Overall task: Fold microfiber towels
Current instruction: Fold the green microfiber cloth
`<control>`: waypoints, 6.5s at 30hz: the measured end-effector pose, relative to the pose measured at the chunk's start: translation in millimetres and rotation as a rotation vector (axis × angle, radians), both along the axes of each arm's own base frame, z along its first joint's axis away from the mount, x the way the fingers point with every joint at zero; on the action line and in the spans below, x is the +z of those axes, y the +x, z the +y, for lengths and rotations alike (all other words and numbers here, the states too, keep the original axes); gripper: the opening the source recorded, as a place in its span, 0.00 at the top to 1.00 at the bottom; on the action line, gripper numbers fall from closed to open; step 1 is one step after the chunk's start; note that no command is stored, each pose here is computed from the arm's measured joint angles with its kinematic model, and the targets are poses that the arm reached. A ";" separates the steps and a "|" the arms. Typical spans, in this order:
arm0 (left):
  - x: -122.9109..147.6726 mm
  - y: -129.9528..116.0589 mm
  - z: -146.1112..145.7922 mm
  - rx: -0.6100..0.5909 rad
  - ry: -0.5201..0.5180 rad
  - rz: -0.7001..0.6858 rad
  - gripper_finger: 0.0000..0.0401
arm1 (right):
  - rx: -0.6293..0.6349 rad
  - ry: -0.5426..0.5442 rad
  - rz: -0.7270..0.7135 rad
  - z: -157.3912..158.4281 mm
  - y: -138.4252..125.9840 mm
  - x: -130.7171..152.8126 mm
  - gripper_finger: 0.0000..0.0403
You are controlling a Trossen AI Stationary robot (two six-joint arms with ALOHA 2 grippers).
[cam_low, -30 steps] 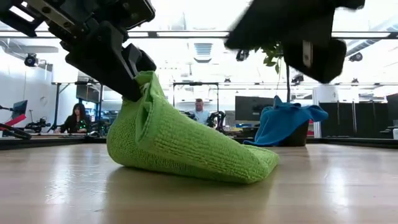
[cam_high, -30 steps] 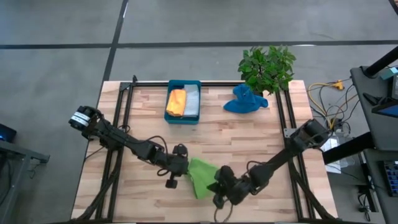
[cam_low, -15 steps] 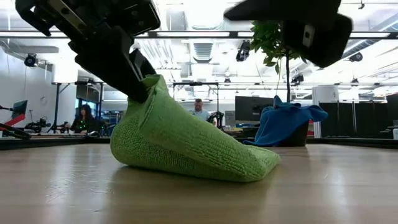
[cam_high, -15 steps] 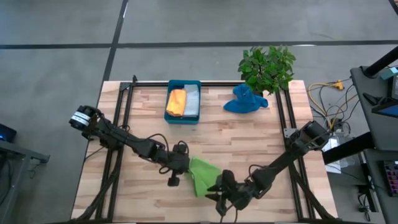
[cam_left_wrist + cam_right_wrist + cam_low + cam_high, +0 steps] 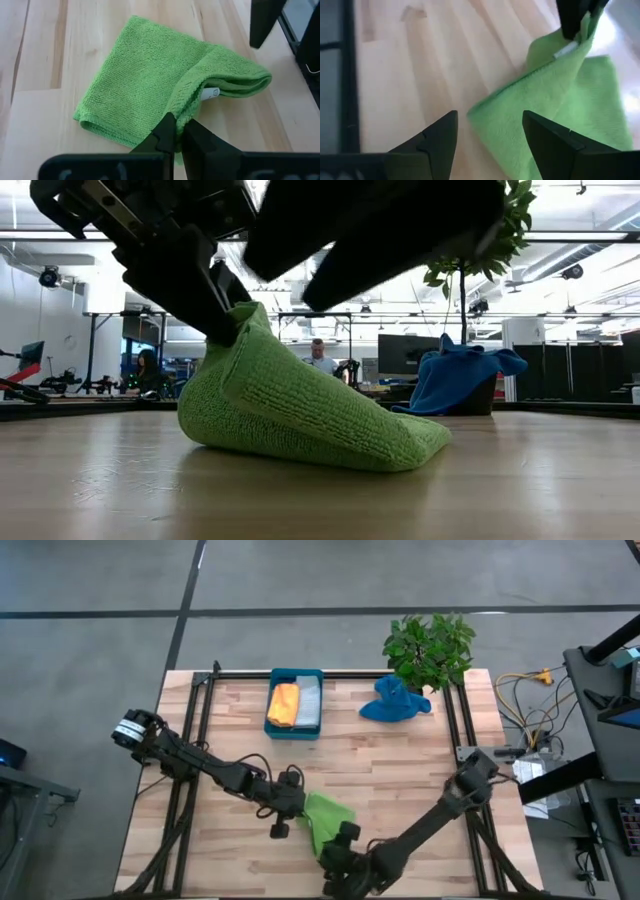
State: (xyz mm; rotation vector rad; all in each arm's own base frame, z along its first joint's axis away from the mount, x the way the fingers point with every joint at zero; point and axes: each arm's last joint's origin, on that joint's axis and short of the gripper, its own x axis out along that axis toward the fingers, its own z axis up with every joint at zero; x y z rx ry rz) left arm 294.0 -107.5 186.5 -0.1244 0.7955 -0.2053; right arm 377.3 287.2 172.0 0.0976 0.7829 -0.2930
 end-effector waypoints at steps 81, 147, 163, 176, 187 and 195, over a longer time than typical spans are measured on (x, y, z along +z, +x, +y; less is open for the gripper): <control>3.6 0.4 -7.4 -0.038 -0.170 0.021 1.00 | -0.616 0.102 -0.106 49.7 -20.1 -9.0 0.98; -30.6 36.6 19.1 0.065 -0.223 -0.023 1.00 | -0.514 0.696 -0.215 -56.7 -107.6 -37.3 0.98; -29.0 42.0 37.9 0.113 -0.220 -0.048 1.00 | -0.602 0.721 -0.227 -67.4 -117.6 -47.3 0.98; -35.0 48.3 51.3 0.152 -0.220 -0.052 1.00 | -0.603 0.690 -0.216 -95.0 -130.0 -40.6 0.98; -48.5 54.1 54.7 0.211 -0.181 -0.042 1.00 | -0.616 0.675 -0.128 -125.8 -129.2 -39.5 0.98; -45.8 54.7 57.7 0.238 -0.136 -0.072 0.99 | -0.653 0.638 -0.109 -137.6 -125.9 -41.5 0.98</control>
